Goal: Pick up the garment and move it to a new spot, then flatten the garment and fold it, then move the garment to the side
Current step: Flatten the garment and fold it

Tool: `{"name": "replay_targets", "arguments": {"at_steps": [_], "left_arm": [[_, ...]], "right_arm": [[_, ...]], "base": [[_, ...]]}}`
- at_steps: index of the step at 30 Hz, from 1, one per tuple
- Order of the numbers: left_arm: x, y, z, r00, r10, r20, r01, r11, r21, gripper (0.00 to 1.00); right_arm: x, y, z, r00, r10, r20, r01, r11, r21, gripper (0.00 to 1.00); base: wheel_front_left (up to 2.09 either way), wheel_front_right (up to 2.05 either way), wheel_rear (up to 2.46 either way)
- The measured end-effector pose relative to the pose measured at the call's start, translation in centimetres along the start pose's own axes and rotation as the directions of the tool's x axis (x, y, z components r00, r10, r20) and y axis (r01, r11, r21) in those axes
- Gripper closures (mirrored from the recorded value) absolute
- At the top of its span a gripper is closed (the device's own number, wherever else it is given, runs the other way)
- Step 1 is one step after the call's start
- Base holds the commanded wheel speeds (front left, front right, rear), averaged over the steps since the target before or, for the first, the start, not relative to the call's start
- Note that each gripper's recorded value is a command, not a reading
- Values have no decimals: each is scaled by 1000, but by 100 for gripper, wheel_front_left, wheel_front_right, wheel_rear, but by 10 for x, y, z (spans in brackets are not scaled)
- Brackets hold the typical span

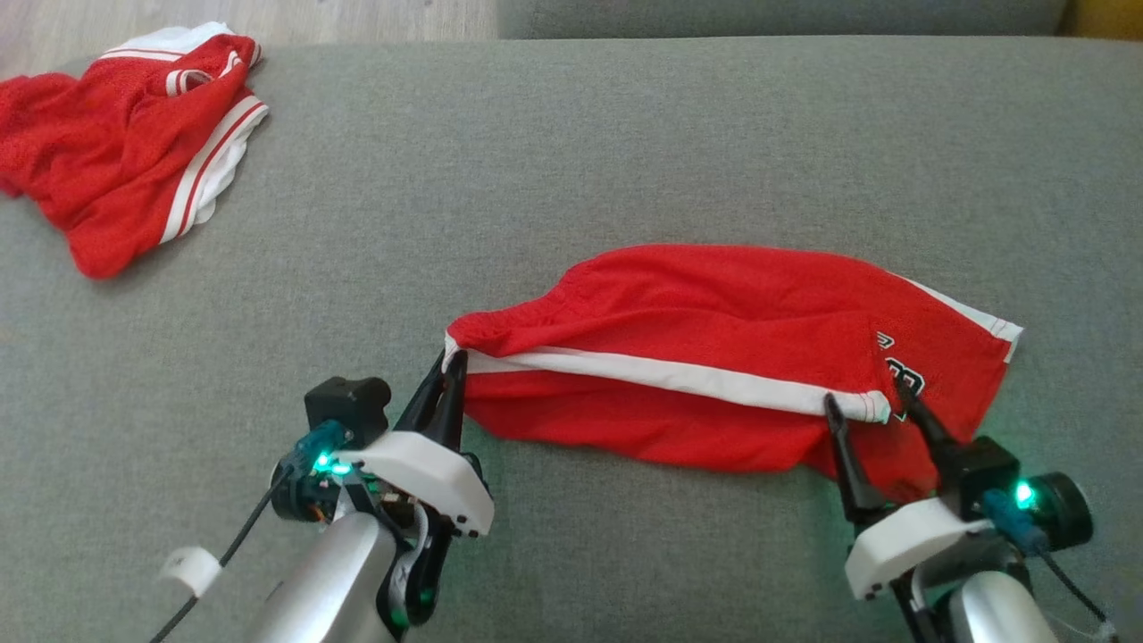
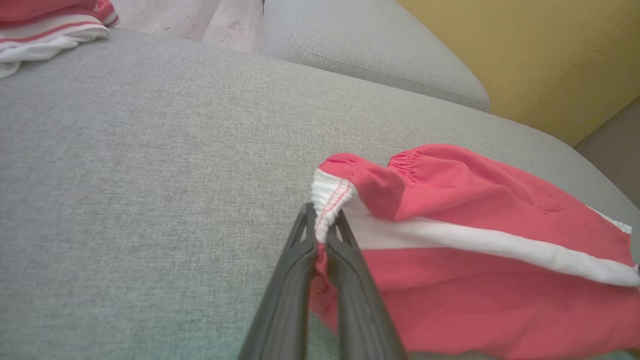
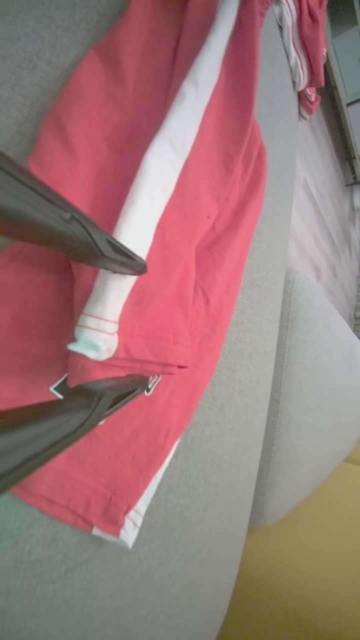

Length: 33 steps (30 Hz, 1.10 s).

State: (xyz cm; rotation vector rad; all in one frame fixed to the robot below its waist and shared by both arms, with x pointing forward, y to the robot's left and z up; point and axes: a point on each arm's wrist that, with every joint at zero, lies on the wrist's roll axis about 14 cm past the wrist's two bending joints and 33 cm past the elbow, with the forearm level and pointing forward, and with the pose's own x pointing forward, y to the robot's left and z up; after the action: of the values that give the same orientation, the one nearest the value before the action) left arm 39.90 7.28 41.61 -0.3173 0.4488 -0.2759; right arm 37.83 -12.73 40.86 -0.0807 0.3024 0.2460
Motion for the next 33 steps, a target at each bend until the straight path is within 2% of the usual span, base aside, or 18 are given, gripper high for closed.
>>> {"name": "replay_targets", "arguments": {"at_steps": [7,14,17,18,22,27,29,30,33], "left_arm": [[1,2,-1,1000,8,0,-8,1000,-4,100],[2,2,-2,1000,12,-4,-12,1000,-4,100],[2,2,-3,1000,12,-6,-12,1000,-3,100],[2,3,-3,1000,13,-6,-13,1000,-3,100],[3,3,-3,1000,14,-5,-14,1000,-1,100],[3,3,0,1000,15,12,-15,1000,1,100],[2,1,3,1000,10,22,-10,1000,2,100],[2,1,6,999,9,33,-9,1000,3,100],[1,-4,17,997,-5,77,5,1000,7,100]], "right_arm": [[0,9,-24,993,28,-112,-27,1000,6,0],[4,9,-24,992,29,-122,-26,999,28,0],[4,11,-26,989,37,-140,-32,999,39,51],[4,12,-27,989,40,-141,-34,999,40,58],[5,13,-23,990,43,-134,-36,998,53,73],[7,10,-6,996,34,-81,-30,998,47,83],[7,9,4,998,30,-51,-28,999,42,92],[7,8,10,999,27,-34,-25,999,41,100],[7,4,28,1000,15,19,-16,999,49,100]], "base": [[0,0,0],[0,0,0],[0,0,0],[0,0,0],[0,0,0],[0,0,0],[0,0,0],[0,0,0],[0,0,0]]}}
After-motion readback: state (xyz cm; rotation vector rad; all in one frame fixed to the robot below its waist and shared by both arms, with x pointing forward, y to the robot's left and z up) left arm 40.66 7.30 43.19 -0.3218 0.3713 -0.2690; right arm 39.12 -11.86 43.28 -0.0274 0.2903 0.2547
